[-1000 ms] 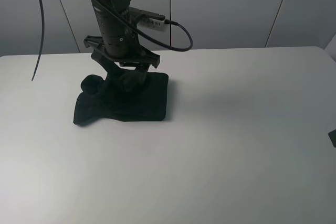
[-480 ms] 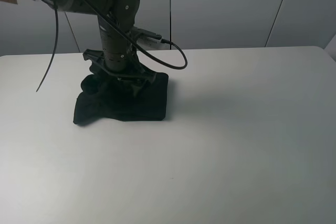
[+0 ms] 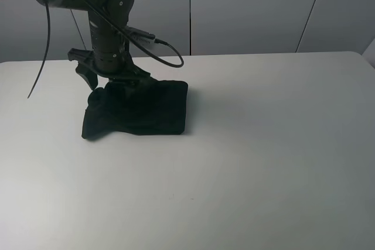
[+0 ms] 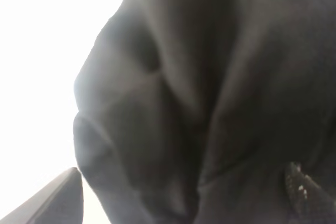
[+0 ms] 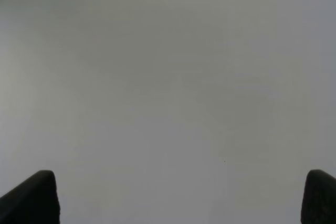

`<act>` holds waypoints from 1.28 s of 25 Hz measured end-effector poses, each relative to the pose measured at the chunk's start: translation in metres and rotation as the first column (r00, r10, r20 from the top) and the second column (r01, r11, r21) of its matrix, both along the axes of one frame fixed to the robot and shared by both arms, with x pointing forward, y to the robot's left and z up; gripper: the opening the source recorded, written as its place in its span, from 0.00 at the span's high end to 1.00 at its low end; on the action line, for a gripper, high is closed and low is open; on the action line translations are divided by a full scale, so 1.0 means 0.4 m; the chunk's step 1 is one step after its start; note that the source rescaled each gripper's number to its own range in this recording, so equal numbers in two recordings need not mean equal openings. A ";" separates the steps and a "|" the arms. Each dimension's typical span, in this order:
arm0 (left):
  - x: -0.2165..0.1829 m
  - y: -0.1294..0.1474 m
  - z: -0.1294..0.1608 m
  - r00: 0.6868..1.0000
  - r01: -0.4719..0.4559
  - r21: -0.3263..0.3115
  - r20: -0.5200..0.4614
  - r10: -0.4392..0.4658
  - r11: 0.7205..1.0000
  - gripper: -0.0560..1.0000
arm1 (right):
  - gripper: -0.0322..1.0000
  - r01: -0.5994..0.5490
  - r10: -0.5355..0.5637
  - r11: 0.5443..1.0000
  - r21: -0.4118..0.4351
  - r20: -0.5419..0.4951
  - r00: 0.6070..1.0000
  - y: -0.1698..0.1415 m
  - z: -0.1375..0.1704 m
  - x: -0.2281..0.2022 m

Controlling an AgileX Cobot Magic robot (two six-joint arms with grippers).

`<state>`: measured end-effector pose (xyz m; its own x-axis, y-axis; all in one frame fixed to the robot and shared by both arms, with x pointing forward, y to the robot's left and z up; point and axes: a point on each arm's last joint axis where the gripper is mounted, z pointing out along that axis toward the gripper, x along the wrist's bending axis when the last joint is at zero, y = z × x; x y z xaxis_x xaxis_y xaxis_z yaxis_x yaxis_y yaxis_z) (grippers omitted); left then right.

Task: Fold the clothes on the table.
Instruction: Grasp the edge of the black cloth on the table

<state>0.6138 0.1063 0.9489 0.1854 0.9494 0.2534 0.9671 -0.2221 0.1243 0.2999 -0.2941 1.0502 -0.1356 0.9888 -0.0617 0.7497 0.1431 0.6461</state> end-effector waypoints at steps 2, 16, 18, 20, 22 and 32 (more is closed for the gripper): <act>0.008 0.020 0.000 1.000 -0.019 0.007 -0.003 0.019 1.000 0.03 | 0.00 0.000 0.000 1.000 0.000 0.000 1.000 0.000 0.000 0.000; 0.034 0.089 0.006 0.998 -0.058 0.095 0.008 0.057 0.994 0.03 | 0.00 0.003 -0.003 1.000 -0.015 0.005 1.000 -0.003 0.001 0.001; 0.039 0.102 0.006 0.997 -0.078 0.092 0.009 0.077 0.993 0.03 | 0.00 0.003 -0.003 1.000 -0.015 0.005 1.000 -0.003 0.001 0.001; 0.041 0.103 0.006 0.997 -0.073 0.063 0.003 0.073 0.995 0.03 | 0.00 0.003 -0.003 1.000 -0.015 0.005 1.000 -0.003 0.001 0.001; 0.038 0.084 0.016 0.998 -0.056 -0.020 0.003 0.056 0.998 0.03 | 0.00 0.003 -0.003 1.000 -0.015 0.005 1.000 -0.003 0.001 0.001; -0.005 -0.007 0.134 0.988 0.094 -0.199 0.143 -0.066 0.975 0.03 | 0.00 0.003 -0.003 1.000 -0.015 0.005 1.000 -0.003 0.001 0.001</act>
